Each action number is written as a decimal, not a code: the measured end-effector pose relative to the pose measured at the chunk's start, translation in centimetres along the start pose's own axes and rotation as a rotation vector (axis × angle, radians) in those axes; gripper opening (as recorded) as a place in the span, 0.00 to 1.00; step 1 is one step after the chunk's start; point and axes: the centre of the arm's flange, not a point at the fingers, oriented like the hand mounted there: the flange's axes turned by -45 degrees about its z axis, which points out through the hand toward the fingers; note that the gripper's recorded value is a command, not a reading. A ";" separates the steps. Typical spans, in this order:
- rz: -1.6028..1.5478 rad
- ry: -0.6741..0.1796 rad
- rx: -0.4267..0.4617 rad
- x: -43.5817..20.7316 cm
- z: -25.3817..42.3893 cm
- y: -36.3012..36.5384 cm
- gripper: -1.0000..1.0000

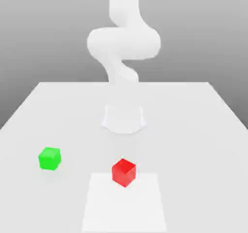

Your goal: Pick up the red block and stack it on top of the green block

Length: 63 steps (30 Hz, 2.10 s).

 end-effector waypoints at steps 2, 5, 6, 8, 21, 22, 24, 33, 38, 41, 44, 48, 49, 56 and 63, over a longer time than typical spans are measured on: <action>0.055 -0.074 -0.014 -1.8 5.0 -0.1 0.50; 0.140 -0.181 -0.041 -5.4 11.8 -0.1 0.50; 0.169 -0.216 -0.051 -6.9 13.8 0.0 0.50; 0.228 -0.288 -0.074 -10.1 17.7 0.3 0.50; 0.576 -0.682 -0.260 -35.3 33.9 2.7 0.50; 0.577 -0.683 -0.260 -36.0 34.5 2.6 0.50; 0.577 -0.686 -0.259 -37.2 35.6 2.7 0.00; 0.577 -0.684 -0.260 -36.4 34.9 2.6 0.00; 0.576 -0.684 -0.261 -33.9 32.0 2.5 0.00; 0.678 -0.674 -0.299 -32.8 30.8 4.8 0.00; 0.897 -0.644 -0.382 -32.2 29.8 9.9 0.00; 1.209 -0.590 -0.497 -32.6 27.7 17.1 0.00; 1.288 -0.575 -0.526 -32.8 27.0 18.8 0.00; 1.658 -0.487 -0.657 -36.4 24.4 26.6 0.00; 1.661 -0.487 -0.658 -39.2 27.5 26.7 1.00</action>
